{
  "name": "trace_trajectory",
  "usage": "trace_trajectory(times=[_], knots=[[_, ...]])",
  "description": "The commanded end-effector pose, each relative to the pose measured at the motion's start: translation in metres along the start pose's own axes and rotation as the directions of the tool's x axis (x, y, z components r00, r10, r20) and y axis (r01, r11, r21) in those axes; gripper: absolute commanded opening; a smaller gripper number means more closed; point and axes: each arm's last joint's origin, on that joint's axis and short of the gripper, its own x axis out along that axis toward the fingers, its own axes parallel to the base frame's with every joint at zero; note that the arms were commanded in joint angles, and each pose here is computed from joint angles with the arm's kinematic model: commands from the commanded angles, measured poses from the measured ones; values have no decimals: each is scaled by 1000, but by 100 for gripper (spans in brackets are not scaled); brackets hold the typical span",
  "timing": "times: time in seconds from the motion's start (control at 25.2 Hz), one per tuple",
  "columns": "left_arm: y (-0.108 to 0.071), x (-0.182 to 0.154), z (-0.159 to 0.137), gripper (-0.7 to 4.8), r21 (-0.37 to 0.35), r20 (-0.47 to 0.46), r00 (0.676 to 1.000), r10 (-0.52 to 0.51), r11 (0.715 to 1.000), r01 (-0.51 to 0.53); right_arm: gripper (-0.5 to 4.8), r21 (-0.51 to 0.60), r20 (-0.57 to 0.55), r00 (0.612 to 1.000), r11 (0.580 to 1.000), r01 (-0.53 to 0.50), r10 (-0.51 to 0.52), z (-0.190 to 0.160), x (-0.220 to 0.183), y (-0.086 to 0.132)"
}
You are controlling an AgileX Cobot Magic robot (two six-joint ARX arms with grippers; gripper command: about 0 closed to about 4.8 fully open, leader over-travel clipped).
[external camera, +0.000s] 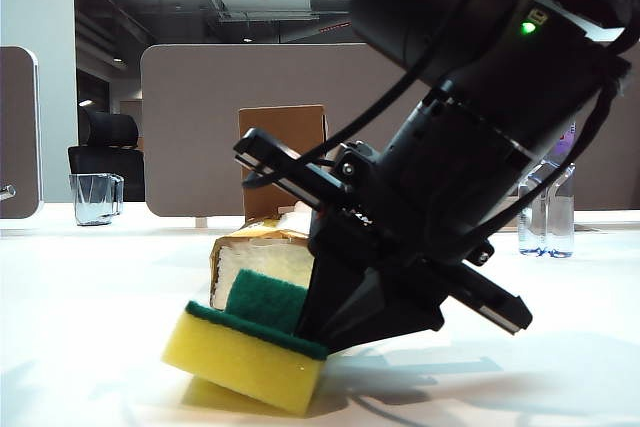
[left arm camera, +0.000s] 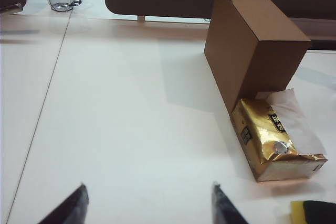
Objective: Move the sponge from left to right to wipe the table, avoiding obstacles on the table, and finally reaching the bottle of mineral water.
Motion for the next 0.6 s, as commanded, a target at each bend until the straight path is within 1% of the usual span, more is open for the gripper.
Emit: trace_trajectory(times=[0.04,0.6], knots=[[0,-2,3,301,0,20,1000,-8,1000,8,-9,1,-86,983,987,160,-160,-10,-1,-21],[0,-2,3,301,-1,20,1000,-7,1000,7,-9,-10,-72,972,975,222,-222,2,-16,-35]])
